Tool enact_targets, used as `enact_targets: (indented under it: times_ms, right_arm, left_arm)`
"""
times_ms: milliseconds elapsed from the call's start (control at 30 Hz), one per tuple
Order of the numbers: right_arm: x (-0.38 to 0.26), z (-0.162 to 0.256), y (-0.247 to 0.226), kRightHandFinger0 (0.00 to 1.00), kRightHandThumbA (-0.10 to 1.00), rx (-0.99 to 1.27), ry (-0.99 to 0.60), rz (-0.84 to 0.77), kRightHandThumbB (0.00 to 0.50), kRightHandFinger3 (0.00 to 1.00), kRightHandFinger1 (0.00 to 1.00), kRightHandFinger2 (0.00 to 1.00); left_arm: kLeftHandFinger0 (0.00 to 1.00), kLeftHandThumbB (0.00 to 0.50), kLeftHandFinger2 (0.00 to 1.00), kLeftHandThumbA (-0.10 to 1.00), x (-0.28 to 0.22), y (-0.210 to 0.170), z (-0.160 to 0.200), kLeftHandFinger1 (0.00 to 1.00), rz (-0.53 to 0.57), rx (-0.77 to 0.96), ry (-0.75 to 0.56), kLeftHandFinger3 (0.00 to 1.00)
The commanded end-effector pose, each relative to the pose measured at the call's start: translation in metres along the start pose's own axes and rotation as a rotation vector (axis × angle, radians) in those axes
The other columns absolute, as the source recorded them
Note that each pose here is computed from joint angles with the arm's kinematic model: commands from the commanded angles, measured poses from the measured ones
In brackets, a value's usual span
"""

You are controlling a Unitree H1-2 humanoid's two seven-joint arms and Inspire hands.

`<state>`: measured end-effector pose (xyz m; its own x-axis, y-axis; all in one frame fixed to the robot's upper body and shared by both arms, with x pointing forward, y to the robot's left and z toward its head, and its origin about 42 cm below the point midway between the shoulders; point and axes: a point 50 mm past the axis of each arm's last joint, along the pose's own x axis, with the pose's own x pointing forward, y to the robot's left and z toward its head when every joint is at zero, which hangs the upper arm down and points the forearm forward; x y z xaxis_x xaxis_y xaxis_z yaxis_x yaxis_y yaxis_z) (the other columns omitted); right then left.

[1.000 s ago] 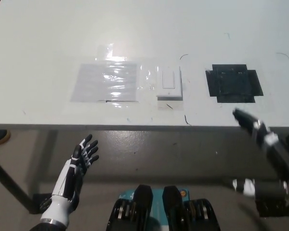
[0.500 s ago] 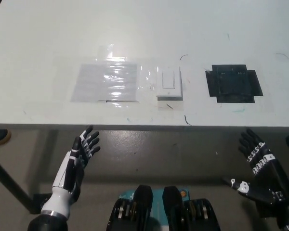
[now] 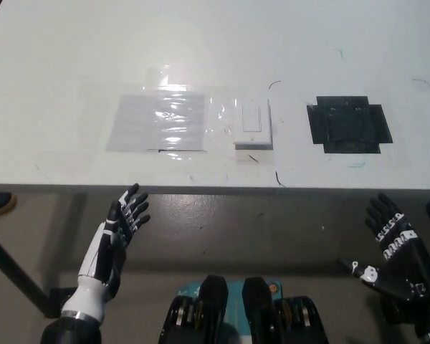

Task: A white switch is kept at the centre of the table close to the robot and the robot uses its right hand to press it to turn it on

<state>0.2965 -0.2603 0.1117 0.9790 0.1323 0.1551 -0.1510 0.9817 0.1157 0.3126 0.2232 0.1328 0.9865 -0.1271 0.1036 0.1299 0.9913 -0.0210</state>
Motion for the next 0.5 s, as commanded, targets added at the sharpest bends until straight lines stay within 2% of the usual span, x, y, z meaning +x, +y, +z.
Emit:
enact_targets:
  times_ms: [0,100,233,467]
  right_arm:
    - [0.0067,0.0121,0.0017,1.00,1.00,-0.009,-0.077,-0.004,0.143,1.00,1.00,1.00]
    - [0.0068,0.0117,0.0024,1.00,1.00,-0.030,-0.070,0.005,0.153,1.00,1.00,1.00]
    - [0.0067,0.0098,0.0048,1.00,1.00,-0.032,-0.064,0.013,0.140,1.00,1.00,1.00]
    - [0.0077,0.0085,0.0070,1.00,1.00,-0.032,-0.055,0.030,0.126,1.00,1.00,1.00]
  left_arm:
    - [1.00,0.092,1.00,1.00,0.0066,-0.0005,0.0173,1.00,-0.013,0.006,-0.069,1.00]
    - [1.00,0.084,1.00,1.00,0.0063,-0.0007,0.0166,1.00,-0.017,-0.002,-0.067,1.00]
    - [1.00,0.075,1.00,1.00,0.0051,-0.0003,0.0149,1.00,-0.011,0.002,-0.062,1.00]
    - [1.00,0.112,1.00,1.00,0.0040,0.0001,0.0121,1.00,0.009,0.017,-0.040,1.00]
